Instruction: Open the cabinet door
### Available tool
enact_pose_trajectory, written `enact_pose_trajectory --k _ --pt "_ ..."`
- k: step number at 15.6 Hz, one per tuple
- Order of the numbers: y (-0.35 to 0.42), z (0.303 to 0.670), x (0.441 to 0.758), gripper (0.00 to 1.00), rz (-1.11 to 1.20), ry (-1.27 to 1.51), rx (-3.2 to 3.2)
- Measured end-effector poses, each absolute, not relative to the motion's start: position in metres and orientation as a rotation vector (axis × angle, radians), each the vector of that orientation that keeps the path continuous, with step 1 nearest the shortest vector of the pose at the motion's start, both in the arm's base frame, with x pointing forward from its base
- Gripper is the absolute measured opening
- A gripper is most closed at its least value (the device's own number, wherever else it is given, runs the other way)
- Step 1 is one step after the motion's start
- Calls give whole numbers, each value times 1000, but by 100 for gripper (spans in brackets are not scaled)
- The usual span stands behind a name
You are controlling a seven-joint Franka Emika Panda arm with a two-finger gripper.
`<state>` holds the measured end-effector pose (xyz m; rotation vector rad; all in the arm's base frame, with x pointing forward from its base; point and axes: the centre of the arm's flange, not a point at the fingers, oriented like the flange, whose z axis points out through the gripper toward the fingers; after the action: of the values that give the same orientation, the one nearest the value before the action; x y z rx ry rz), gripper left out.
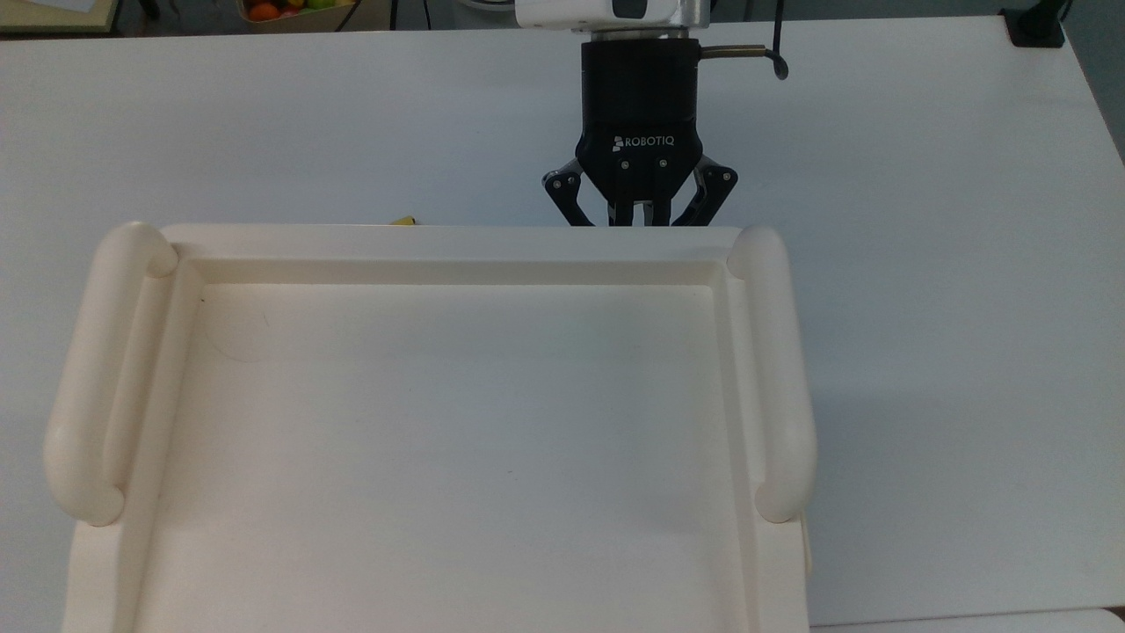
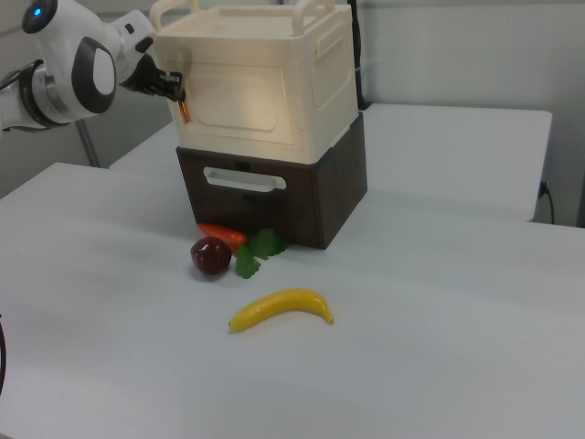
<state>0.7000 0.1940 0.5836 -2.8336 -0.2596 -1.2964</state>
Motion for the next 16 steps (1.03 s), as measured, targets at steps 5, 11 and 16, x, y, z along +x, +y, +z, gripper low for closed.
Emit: enact_pose_trajectory --k 5,11,16 --pt "195 590 693 14 -1228 -224 -2873" --pt "195 601 679 15 -1105 -205 -2952" --pt "188 604 669 41 -989 -182 -3025"
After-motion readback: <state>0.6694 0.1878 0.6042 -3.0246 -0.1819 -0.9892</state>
